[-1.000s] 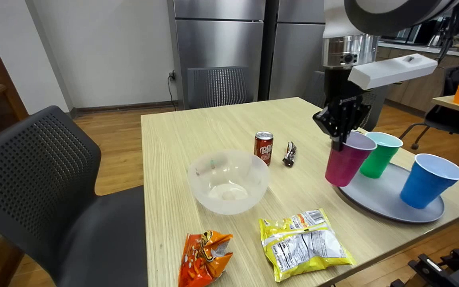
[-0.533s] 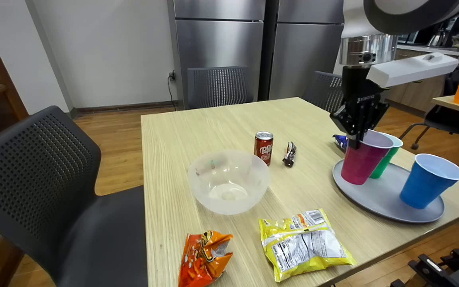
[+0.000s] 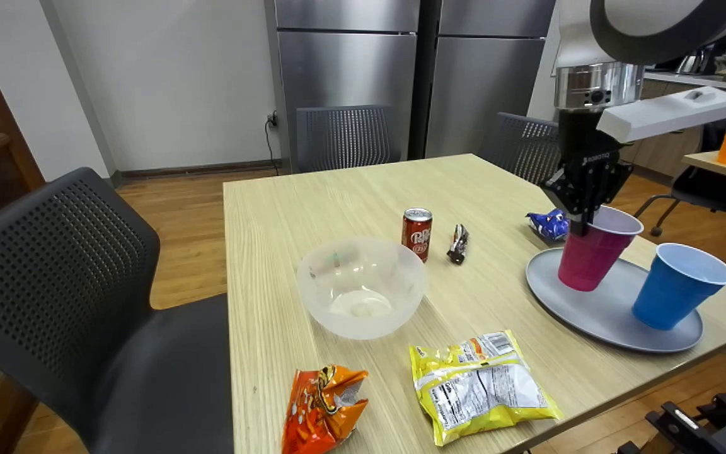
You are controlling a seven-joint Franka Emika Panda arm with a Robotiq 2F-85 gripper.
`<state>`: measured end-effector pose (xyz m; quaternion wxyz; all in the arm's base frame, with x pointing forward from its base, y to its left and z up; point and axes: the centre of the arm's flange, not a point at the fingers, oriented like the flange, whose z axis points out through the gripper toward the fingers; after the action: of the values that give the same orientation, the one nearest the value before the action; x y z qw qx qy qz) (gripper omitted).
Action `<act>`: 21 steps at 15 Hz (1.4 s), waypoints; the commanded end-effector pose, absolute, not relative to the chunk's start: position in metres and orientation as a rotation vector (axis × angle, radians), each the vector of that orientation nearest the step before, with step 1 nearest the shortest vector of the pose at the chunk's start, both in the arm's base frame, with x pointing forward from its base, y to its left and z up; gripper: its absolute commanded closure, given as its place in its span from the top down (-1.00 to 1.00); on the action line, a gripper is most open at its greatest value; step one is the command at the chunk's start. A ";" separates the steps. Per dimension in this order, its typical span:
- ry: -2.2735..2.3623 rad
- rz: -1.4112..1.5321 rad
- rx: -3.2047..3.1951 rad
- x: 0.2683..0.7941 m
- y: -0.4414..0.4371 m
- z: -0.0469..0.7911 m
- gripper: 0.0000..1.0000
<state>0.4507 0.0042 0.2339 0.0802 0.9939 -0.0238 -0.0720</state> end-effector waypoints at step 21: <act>-0.056 -0.364 2.897 0.473 -0.022 0.191 -0.98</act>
<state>0.4670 -0.0201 0.1911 0.0983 0.9884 -0.0301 -0.1117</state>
